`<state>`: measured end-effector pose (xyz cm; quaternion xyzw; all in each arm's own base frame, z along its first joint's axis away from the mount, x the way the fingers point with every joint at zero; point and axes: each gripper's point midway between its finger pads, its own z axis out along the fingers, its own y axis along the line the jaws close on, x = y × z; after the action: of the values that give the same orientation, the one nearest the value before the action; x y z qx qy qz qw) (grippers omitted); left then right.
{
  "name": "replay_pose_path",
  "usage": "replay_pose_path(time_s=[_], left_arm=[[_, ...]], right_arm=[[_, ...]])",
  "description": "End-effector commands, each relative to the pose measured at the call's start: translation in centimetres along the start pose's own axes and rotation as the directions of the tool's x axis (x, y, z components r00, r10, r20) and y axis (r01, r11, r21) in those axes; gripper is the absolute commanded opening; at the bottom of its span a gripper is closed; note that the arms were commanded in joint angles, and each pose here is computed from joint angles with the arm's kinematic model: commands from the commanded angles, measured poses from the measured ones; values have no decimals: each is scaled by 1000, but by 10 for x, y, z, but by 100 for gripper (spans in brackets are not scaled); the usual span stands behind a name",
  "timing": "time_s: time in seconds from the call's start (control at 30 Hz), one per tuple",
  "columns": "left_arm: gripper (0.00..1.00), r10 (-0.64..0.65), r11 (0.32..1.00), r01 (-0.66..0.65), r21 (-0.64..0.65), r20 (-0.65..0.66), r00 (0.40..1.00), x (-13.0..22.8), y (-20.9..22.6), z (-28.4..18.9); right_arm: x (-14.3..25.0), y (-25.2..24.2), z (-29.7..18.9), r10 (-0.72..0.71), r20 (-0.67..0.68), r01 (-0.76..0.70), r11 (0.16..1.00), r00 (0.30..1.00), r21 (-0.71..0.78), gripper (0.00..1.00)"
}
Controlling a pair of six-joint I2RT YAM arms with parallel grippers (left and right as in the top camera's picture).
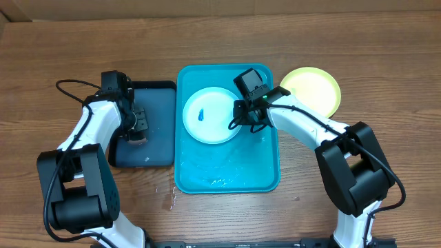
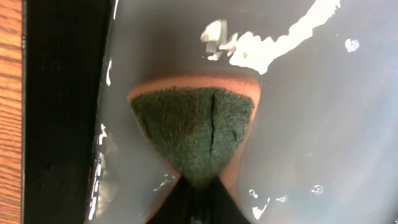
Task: Clean dirty plates on tray and stack at the side
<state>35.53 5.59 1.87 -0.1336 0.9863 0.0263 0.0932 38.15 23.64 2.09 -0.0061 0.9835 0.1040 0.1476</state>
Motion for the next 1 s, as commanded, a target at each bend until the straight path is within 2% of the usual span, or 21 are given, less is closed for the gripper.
replay_pose_path(time_s=[0.0, 0.2, 0.67, 0.77, 0.83, 0.97], left_arm=[[4, 5, 1000, -5, 7, 2, 1000, -1, -3, 0], [4, 8, 997, -7, 74, -10, 1000, 1, -15, 1], [4, 6, 997, -6, 75, 3, 1000, -15, -15, -31], [23, 5, 997, -5, 74, 1, 1000, -14, -15, -29], [30, 5, 997, -5, 74, -1, 1000, -14, -15, -29], [30, 6, 997, -5, 73, -9, 1000, -10, -15, -26]], right_arm=[[-1, -3, 2, 6, 6, -6, 1000, 1000, 13, 12], [-1, -3, 2, 6, 5, -6, 1000, 1000, 13, 12], [-1, -3, 2, 5, 5, -5, 1000, 1000, 13, 12], [-1, -3, 2, 5, 5, -5, 1000, 1000, 13, 12], [-1, -3, 2, 5, 5, -5, 1000, 1000, 13, 12], [-1, -3, 2, 5, 5, -5, 1000, 1000, 13, 12]])
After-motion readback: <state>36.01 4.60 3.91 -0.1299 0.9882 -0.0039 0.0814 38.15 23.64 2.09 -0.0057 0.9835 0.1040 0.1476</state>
